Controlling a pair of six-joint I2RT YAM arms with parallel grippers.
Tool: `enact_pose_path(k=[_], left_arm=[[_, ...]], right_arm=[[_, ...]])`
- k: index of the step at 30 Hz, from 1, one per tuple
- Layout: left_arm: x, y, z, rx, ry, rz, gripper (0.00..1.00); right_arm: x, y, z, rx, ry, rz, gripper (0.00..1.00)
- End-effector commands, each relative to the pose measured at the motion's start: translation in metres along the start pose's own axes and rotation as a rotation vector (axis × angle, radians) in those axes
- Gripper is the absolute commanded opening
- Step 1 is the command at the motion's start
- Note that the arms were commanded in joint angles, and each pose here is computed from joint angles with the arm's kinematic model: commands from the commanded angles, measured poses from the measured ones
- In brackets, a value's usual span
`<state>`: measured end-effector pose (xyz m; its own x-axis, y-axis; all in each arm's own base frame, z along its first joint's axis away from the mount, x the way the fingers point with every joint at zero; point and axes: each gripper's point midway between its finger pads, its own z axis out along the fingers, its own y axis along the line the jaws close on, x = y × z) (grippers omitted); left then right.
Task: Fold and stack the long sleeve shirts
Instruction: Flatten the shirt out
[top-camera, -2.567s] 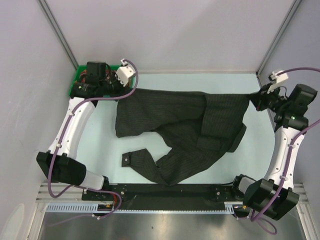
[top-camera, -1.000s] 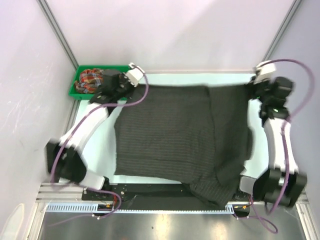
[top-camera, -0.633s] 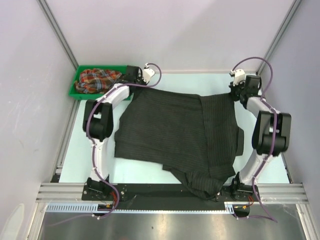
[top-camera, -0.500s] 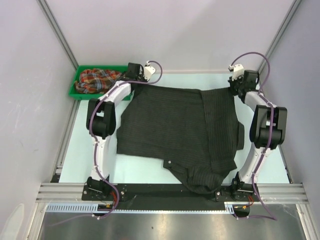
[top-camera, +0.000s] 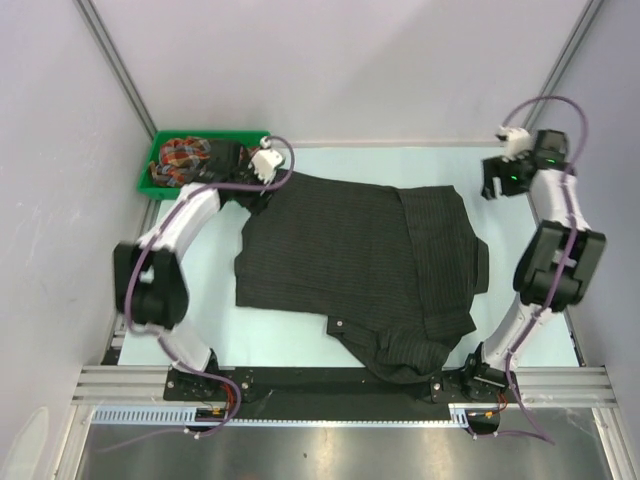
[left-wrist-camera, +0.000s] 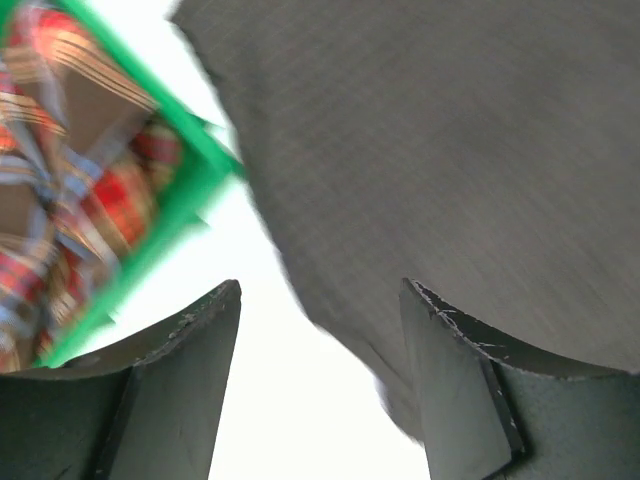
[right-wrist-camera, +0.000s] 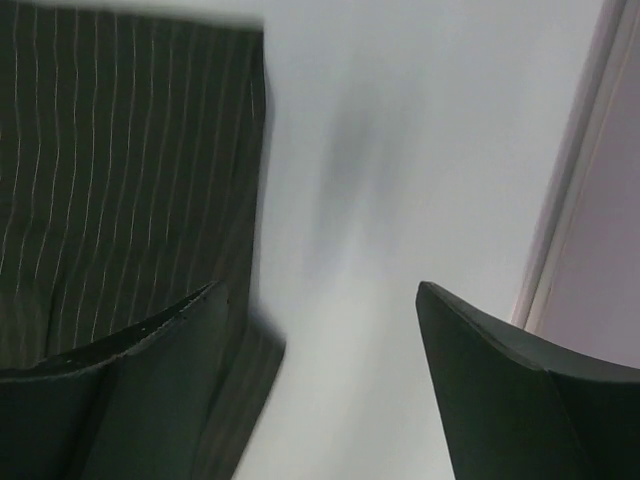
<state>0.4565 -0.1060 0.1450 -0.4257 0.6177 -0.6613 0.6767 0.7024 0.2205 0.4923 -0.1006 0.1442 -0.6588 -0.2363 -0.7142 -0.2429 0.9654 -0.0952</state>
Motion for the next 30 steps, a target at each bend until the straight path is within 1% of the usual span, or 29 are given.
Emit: enact_pose_path(k=[1, 2, 3, 4, 5, 8, 9, 10, 11, 12, 14, 15, 19, 22, 27, 30], left_arm=[[0.024, -0.074, -0.056, 0.199, -0.049, 0.116, 0.7], [0.047, -0.09, -0.055, 0.231, -0.011, 0.096, 0.7], [0.051, -0.098, -0.06, 0.243, -0.017, 0.095, 0.7], [0.051, -0.105, -0.07, 0.245, -0.034, 0.097, 0.7], [0.061, -0.116, -0.071, 0.267, -0.022, 0.084, 0.71], [0.068, -0.132, -0.079, 0.291, -0.023, 0.077, 0.71], [0.07, -0.136, -0.08, 0.299, -0.022, 0.073, 0.71], [0.073, -0.14, -0.081, 0.306, -0.02, 0.069, 0.71], [0.073, -0.143, -0.081, 0.312, -0.021, 0.068, 0.71], [0.075, -0.145, -0.081, 0.318, -0.018, 0.068, 0.72], [0.076, -0.147, -0.08, 0.325, -0.016, 0.067, 0.72], [0.075, -0.147, -0.079, 0.326, -0.016, 0.068, 0.72], [0.077, -0.145, -0.078, 0.318, -0.013, 0.079, 0.72], [0.078, -0.144, -0.076, 0.311, -0.013, 0.087, 0.73], [0.081, -0.145, -0.074, 0.311, -0.009, 0.095, 0.73], [0.083, -0.144, -0.072, 0.307, -0.006, 0.094, 0.73]], right_arm=[[0.063, 0.054, -0.096, -0.271, 0.158, 0.108, 0.8], [0.093, 0.075, -0.115, -0.328, 0.228, 0.119, 0.79], [0.108, 0.089, -0.123, -0.366, 0.263, 0.124, 0.77], [0.124, 0.098, -0.129, -0.382, 0.3, 0.136, 0.77], [0.149, 0.114, -0.138, -0.397, 0.344, 0.151, 0.77], [0.178, 0.131, -0.15, -0.407, 0.402, 0.135, 0.76], [0.191, 0.141, -0.151, -0.435, 0.424, 0.145, 0.75], [0.191, 0.14, -0.149, -0.429, 0.416, 0.124, 0.73], [0.193, 0.137, -0.146, -0.397, 0.423, 0.132, 0.73], [0.192, 0.139, -0.144, -0.409, 0.422, 0.138, 0.72], [0.196, 0.147, -0.141, -0.437, 0.465, 0.124, 0.72], [0.2, 0.153, -0.138, -0.463, 0.503, 0.107, 0.7], [0.215, 0.161, -0.127, -0.482, 0.588, 0.09, 0.68], [0.228, 0.164, -0.123, -0.498, 0.648, 0.092, 0.64], [0.246, 0.167, -0.124, -0.508, 0.719, 0.07, 0.62], [0.253, 0.173, -0.127, -0.537, 0.733, 0.051, 0.59]])
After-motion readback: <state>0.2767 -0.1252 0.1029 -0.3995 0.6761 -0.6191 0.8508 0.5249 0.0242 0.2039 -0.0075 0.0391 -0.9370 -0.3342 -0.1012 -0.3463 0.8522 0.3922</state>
